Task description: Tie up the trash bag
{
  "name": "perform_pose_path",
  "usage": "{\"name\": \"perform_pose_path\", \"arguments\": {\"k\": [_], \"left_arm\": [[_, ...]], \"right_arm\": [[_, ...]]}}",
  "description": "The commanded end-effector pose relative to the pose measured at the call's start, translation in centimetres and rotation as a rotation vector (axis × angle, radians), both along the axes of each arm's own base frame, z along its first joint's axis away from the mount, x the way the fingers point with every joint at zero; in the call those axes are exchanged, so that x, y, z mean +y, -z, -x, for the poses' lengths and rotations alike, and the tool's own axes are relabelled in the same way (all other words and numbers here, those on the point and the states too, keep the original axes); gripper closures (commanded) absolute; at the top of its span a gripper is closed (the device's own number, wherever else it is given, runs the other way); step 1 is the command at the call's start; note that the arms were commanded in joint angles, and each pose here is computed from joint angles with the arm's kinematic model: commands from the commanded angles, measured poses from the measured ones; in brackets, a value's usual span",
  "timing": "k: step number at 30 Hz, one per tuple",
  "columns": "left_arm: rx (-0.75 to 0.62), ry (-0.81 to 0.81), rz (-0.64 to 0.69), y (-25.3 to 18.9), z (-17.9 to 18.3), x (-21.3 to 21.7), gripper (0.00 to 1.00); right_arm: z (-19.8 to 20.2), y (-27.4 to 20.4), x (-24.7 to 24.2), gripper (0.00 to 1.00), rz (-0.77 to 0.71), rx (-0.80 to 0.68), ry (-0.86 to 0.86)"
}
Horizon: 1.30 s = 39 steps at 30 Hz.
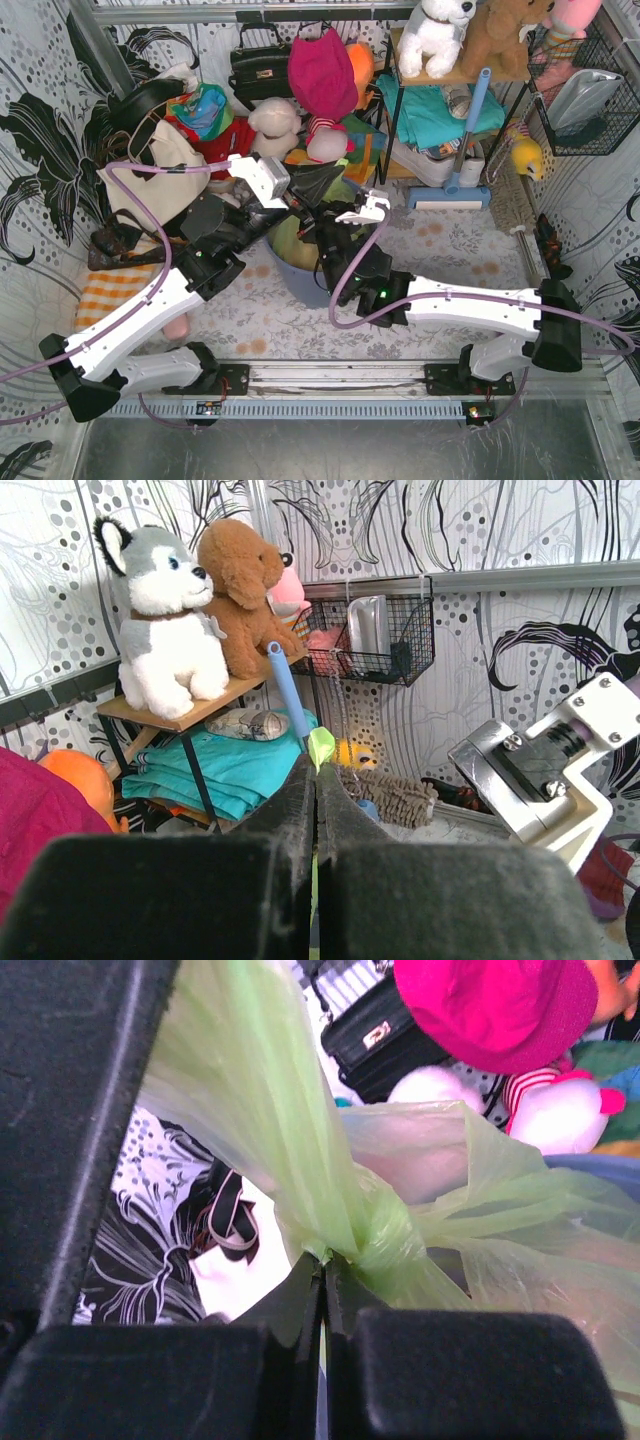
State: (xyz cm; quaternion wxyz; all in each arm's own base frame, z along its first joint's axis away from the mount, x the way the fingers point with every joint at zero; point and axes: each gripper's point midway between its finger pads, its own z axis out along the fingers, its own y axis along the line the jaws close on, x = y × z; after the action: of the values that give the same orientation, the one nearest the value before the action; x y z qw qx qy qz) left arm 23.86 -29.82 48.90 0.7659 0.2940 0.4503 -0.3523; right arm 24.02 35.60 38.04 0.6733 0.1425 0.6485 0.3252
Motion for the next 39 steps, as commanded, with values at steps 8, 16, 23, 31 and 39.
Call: {"name": "perform_pose_path", "arguments": {"k": [8, 16, 23, 31, 39], "left_arm": [[-0.027, 0.033, 0.017, -1.8, 1.1, 0.5, 1.00], [-0.027, 0.038, 0.021, -2.0, 1.5, 0.8, 1.00], [-0.029, 0.036, 0.026, -2.1, 1.6, 1.0, 1.00], [-0.021, 0.031, 0.029, -2.0, 1.6, 1.1, 0.94], [0.065, -0.109, 0.160, -3.8, 0.7, 4.8, 0.46]], "right_arm": [[-1.3, -1.9, -1.9, 1.00, -0.016, -0.100, 0.200], [-1.6, -1.4, -2.8, 1.00, 0.000, -0.104, 0.228], [-2.9, 1.7, -2.0, 1.00, -0.001, 0.006, 0.140], [-3.9, 1.2, -2.5, 1.00, 0.006, -0.026, 0.156], [-4.3, -0.6, -3.2, 1.00, 0.023, -0.102, 0.194]]}}
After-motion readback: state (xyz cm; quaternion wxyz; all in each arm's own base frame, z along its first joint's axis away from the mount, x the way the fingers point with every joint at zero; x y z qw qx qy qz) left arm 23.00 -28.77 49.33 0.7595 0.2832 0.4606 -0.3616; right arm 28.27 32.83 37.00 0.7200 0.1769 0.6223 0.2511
